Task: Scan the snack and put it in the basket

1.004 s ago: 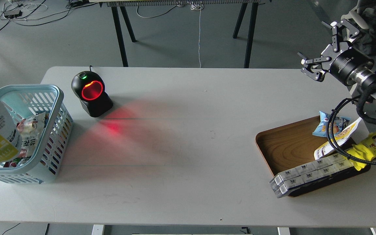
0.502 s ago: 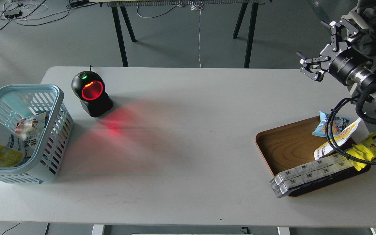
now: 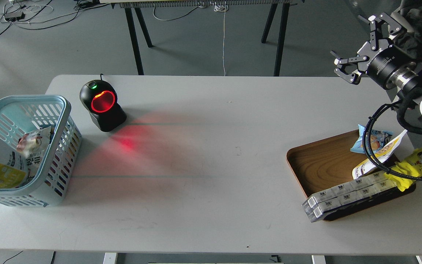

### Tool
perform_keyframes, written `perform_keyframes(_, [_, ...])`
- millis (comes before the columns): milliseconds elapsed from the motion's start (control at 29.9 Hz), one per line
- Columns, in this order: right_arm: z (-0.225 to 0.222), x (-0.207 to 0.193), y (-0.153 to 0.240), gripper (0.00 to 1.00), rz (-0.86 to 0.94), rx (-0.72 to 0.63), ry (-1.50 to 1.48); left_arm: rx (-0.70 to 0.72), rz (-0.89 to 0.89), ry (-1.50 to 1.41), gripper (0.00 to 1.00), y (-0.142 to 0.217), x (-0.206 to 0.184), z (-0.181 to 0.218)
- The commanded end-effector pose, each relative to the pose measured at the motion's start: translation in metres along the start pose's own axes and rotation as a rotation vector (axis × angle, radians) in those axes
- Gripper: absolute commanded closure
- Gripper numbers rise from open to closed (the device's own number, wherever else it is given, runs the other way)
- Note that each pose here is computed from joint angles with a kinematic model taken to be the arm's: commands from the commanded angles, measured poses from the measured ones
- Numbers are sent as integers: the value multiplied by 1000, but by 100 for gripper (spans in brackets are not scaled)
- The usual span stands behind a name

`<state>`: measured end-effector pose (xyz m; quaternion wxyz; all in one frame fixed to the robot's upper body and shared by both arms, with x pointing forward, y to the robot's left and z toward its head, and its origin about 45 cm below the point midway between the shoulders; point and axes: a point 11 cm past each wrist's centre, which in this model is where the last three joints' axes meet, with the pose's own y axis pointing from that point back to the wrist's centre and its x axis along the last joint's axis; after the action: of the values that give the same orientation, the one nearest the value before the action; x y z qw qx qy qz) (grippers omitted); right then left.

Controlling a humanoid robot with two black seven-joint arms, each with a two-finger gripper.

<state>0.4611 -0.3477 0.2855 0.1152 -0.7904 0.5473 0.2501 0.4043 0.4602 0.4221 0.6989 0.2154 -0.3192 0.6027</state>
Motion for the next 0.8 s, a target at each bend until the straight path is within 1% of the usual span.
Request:
perform_keyframes(0, [-3,-9,2,1,-29,7,-3,-24,24,289,1,-33,-21,13])
perform_keyframes(100, [-6,-5,7,1,-25,25,-20,6,-13,585,1,-51,-47,17])
perform_keyframes(234, [-6,-3,16,1,-33,47,-48,25,-5,844,1,-67,-73,9])
perform_keyframes(435, [1,0,34,1,-47,66,-89,83,-77,1029,0,-85,-119,-4])
perform_keyframes(602, [-4,6,38,1,-28,85,-99,138,-92,1187,0,-87,-131,-12])
perform_keyframes(769, [-1,4,35,1,-34,91,-117,115,-100,1313,0,-96,-144,-2])
